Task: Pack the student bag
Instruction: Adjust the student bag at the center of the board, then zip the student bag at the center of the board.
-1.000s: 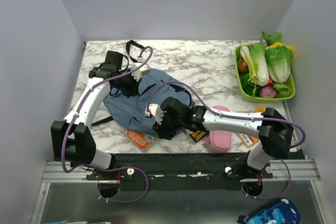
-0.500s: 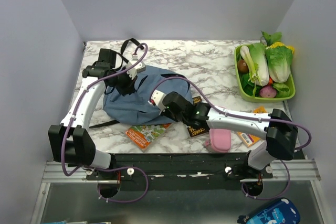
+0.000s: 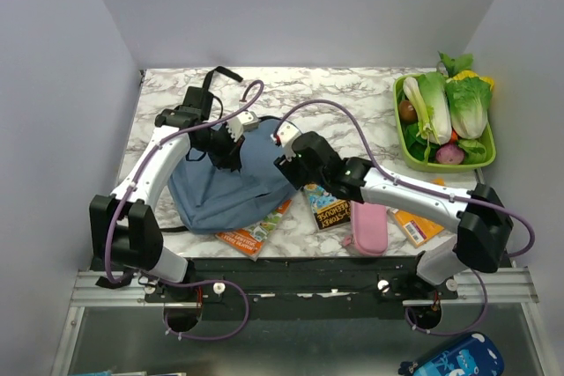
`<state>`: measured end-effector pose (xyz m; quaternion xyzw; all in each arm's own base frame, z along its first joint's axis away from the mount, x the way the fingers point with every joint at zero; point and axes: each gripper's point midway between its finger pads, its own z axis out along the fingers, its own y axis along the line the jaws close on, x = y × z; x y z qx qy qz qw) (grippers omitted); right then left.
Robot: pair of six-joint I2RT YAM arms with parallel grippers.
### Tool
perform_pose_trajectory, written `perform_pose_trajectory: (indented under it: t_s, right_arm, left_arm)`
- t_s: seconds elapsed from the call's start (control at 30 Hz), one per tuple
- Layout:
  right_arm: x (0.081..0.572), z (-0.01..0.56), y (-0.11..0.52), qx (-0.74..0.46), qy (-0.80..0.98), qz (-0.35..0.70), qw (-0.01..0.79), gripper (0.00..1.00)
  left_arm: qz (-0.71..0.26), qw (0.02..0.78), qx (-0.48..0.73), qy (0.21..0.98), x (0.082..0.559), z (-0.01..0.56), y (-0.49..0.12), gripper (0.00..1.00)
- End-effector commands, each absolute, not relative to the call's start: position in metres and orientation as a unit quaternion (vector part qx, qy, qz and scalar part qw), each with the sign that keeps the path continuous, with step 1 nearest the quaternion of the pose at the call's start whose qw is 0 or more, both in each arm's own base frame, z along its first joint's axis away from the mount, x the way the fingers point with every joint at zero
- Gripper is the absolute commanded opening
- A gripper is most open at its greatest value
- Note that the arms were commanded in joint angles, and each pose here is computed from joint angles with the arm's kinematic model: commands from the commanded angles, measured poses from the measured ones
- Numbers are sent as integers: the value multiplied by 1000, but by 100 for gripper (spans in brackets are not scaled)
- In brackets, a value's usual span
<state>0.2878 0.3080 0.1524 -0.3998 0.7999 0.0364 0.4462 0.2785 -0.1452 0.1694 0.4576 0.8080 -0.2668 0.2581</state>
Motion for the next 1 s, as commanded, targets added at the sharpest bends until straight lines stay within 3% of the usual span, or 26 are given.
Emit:
perform_pose_trajectory:
  t_s: [0.0,0.3,0.8,0.9,0.93,0.97]
  right_arm:
    - [267,213,373,-356,765,236,481,65]
    - [256,183,428,-349,732,360,461,68]
    - [272,130,449,-359,752,338,438,66]
    - [271,132,453,-362,746,346,439,59]
    - [270,132,454,-360,746,351,437,45]
    - [268,137,454,-362,741,358,439,37]
  left_arm:
    - [-287,282,443,801,297,171,-163,0]
    - [-280,278,440,806,291,163,-159,0]
    - [-271,285,438,808,278,171,-150,0]
    - [-274,281,437,810,276,169,-150,0]
    - [-273,281,437,810,275,168,-149,0]
    - [-270,281,436,811,276,166,-149,0]
